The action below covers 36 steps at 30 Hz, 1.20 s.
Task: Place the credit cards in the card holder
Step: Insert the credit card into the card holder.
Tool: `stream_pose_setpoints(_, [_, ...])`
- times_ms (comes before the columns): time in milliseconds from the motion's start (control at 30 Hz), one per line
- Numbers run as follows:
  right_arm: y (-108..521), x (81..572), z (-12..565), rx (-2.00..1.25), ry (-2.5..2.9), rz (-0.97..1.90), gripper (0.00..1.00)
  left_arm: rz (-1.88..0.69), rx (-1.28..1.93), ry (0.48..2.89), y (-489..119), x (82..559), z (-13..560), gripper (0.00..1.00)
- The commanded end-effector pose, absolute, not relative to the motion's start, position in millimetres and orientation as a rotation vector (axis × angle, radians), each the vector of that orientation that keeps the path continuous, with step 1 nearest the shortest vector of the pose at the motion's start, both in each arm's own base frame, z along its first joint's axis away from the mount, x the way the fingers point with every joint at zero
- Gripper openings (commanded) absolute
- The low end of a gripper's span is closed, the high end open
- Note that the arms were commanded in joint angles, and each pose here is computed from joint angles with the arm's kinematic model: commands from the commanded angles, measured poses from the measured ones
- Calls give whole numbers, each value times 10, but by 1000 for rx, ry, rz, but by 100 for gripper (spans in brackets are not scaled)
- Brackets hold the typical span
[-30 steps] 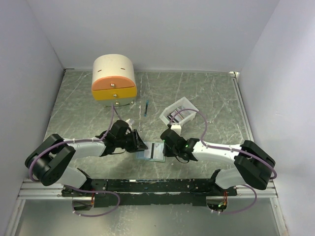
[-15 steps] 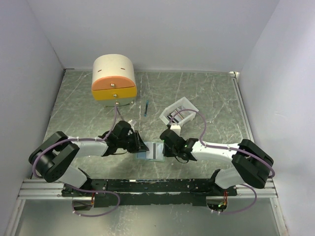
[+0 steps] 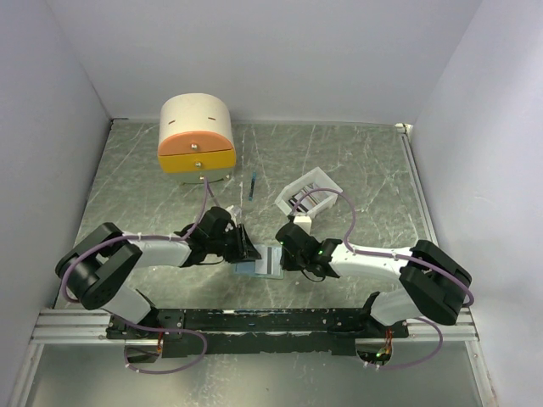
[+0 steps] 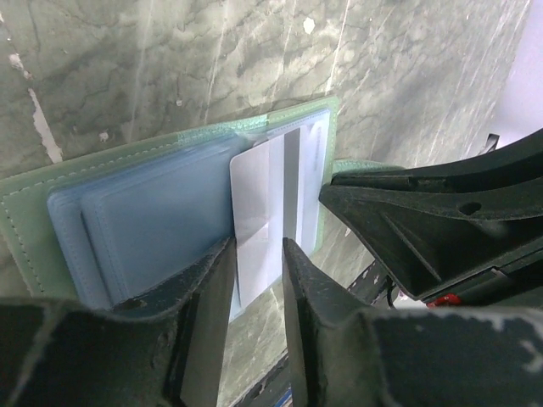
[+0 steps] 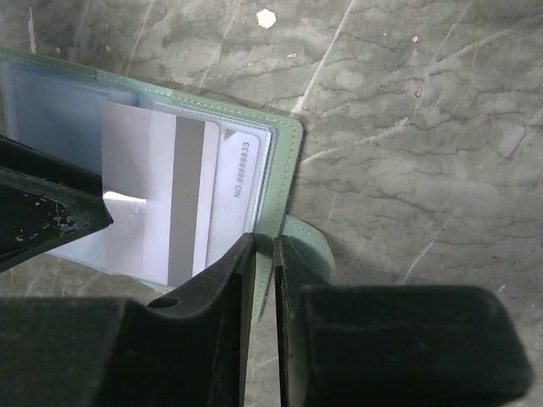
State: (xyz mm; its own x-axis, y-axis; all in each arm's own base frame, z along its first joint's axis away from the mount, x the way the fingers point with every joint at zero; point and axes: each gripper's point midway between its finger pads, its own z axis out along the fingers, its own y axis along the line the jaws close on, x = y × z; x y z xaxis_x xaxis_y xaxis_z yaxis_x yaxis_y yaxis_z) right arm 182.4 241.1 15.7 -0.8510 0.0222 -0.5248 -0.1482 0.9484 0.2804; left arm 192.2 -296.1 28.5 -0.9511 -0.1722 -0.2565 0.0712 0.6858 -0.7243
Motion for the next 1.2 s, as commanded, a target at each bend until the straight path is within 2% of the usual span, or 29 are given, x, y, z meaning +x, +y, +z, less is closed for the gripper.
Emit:
stream_pose_setpoints(0, [2386,1805,114,-76,2552,421,14,-1098,-63,2565,-2954,1979,359,41])
stream_pose_setpoints(267, [2416,1796,135,-71,2545,453,14,-1096,-75,2557,-2948,1988,380,44])
stream_pose_setpoints(1167, [2534,1814,183,-75,2518,535,13,-1227,37,2520,-3298,1934,418,39])
